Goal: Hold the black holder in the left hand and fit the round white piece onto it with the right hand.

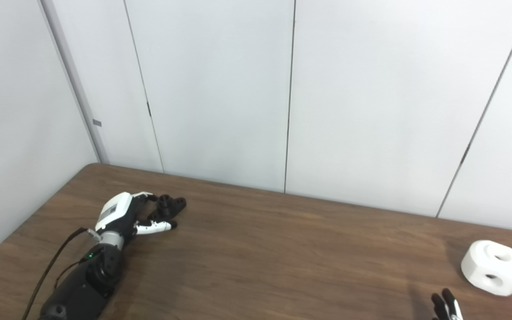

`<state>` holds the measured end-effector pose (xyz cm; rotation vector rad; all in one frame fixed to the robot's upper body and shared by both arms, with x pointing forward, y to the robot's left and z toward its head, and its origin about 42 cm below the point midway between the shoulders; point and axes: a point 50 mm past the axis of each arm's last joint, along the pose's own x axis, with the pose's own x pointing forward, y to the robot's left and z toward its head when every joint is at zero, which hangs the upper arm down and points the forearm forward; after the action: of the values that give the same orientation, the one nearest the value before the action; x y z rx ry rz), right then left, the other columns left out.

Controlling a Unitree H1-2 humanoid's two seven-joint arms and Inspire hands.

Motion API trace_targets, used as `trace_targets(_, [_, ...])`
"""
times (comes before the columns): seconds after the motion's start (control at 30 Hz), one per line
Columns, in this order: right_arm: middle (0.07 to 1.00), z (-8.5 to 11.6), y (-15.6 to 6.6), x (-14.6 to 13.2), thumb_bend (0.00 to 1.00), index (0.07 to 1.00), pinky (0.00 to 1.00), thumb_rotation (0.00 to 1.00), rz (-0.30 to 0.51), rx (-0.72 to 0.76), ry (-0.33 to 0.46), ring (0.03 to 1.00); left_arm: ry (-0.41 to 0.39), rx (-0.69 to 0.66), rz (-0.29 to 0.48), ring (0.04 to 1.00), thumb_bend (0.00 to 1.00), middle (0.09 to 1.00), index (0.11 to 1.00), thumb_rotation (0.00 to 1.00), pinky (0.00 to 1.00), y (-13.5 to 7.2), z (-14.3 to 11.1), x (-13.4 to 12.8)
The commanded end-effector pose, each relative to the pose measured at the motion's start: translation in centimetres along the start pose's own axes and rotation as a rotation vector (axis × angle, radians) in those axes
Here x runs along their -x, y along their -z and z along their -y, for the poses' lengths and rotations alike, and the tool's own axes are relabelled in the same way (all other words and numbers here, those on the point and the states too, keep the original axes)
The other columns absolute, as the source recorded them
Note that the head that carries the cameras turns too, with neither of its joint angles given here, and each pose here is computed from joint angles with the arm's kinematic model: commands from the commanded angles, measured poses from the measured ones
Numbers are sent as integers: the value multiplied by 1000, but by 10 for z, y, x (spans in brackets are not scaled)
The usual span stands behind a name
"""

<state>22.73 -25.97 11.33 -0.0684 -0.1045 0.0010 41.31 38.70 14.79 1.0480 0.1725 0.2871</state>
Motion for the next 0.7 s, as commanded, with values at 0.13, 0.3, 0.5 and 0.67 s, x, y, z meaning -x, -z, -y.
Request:
trace_targets(0.13, [985,-9,19,24,666,1000,1000,1000,-81,-34,12,1000,-52,-51,17,921,887,884,744,375,974,-5,-17,-11])
trace_targets(0.3, [987,-9,18,24,655,1000,1000,1000,-81,-25,10,1000,-44,-76,18,948,864,893,684,361,1000,-6,-17,-10])
trace_targets(0.5, [987,-8,17,25,641,1000,1000,1000,-76,-21,14,1000,-47,-79,30,961,858,891,616,295,1000,-5,-17,-7])
trace_targets(0.67, [989,-8,15,26,630,1000,1000,1000,-81,-16,10,1000,-46,-73,36,956,854,877,578,269,1000,-6,-16,-6])
